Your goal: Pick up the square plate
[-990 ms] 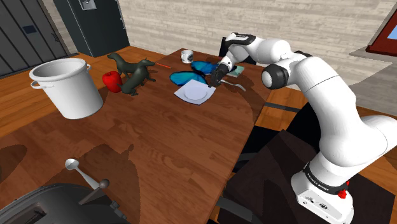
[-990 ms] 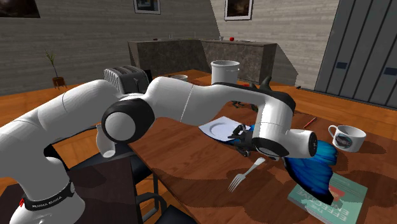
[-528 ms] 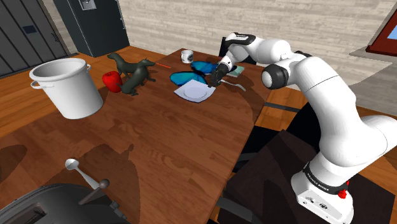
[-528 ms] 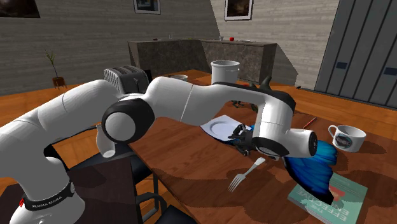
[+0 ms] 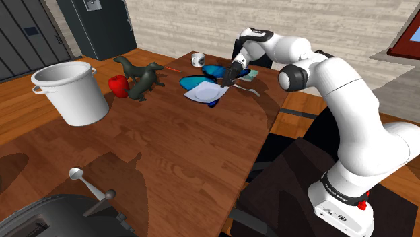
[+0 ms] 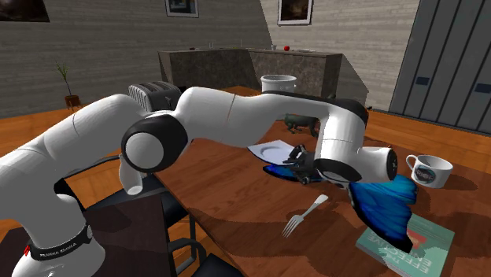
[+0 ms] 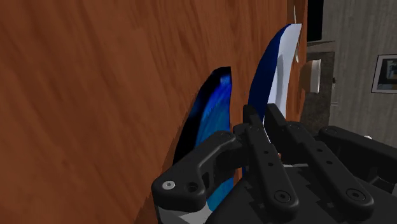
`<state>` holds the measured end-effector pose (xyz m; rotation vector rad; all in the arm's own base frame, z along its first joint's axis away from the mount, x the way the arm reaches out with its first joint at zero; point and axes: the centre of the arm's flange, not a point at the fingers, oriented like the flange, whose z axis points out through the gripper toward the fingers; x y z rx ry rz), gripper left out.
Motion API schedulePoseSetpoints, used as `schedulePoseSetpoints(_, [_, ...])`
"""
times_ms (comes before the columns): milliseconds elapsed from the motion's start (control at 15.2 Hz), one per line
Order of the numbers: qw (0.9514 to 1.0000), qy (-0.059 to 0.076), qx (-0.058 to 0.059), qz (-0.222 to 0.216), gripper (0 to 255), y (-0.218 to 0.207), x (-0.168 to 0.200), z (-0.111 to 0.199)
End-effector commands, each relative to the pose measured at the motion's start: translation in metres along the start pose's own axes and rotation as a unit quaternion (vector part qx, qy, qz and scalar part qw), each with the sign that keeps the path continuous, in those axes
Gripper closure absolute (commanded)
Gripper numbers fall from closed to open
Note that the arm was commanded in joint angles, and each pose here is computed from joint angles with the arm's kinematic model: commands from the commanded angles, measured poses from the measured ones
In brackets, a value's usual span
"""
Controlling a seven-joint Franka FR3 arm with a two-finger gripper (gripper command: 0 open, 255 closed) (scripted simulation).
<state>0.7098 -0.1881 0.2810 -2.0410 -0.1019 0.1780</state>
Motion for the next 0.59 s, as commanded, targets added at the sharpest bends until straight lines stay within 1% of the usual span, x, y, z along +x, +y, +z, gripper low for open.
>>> schedulePoseSetpoints(0, [1.0,0.0,0.0,0.0,255,-0.01,-0.001,-0.005])
schedulePoseSetpoints(396, [1.0,0.0,0.0,0.0,255,-0.038,-0.004,-0.019])
schedulePoseSetpoints(528, [1.0,0.0,0.0,0.0,255,-0.039,-0.004,-0.019])
